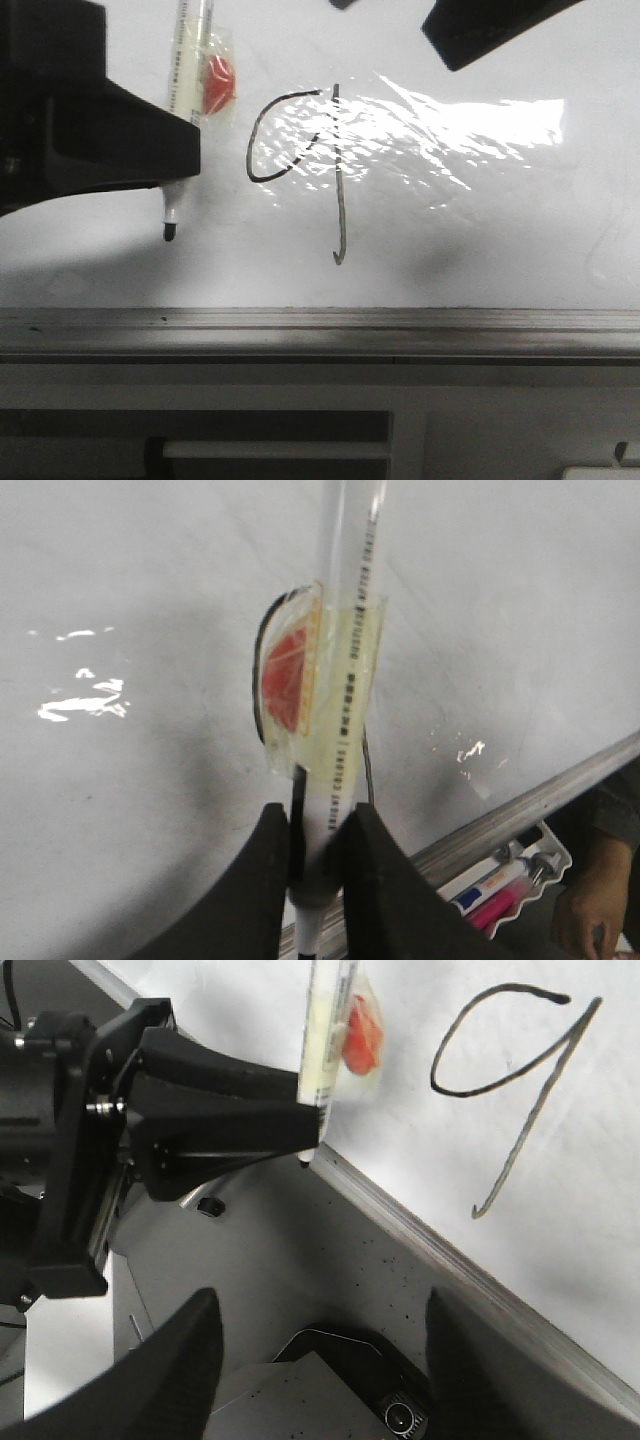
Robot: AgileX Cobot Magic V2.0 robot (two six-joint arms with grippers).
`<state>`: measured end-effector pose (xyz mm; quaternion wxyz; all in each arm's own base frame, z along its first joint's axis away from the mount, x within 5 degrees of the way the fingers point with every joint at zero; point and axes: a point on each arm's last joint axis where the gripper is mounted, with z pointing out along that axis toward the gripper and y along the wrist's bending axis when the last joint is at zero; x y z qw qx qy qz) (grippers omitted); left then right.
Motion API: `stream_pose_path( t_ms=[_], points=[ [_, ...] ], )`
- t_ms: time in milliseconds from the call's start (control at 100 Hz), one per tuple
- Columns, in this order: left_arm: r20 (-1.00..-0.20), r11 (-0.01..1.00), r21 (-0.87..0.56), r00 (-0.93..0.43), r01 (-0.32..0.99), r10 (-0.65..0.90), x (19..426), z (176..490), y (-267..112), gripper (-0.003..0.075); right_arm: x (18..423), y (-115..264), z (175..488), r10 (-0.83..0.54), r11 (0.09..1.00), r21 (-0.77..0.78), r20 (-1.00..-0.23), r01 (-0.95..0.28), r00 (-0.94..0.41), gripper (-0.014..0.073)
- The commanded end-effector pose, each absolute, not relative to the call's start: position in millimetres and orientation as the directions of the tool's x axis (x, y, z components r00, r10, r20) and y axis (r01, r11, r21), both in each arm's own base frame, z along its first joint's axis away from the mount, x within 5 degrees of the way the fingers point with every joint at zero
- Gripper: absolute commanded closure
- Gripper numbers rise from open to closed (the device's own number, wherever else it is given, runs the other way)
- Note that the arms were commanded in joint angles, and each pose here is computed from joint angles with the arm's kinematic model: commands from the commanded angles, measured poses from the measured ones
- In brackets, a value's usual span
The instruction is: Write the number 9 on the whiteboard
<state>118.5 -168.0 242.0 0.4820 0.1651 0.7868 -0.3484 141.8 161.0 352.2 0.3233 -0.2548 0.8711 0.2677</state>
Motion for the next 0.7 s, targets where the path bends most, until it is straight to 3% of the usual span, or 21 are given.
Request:
stream_pose_path(
  t_ms=[0, 160, 690],
  points=[
    [-0.851, 0.699, -0.478, -0.478, 0.531, -0.218, 124, 259, -166, 0.0741, 142, 161, 372, -0.202, 0.706, 0.312, -0.772, -0.636, -0.603, 0.0207],
    [-0.811, 0.750, -0.504, -0.533, 0.429, -0.240, 128, 246, -161, 0.0741, 142, 160, 372, -0.205, 0.706, 0.312, -0.769, -0.636, -0.605, 0.0207],
    [-0.808, 0.800, -0.446, -0.565, 0.401, -0.167, 132, 230, -166, 0.0741, 141, 161, 371, -0.202, 0.704, 0.321, -0.764, -0.634, -0.612, 0.0207]
  ],
)
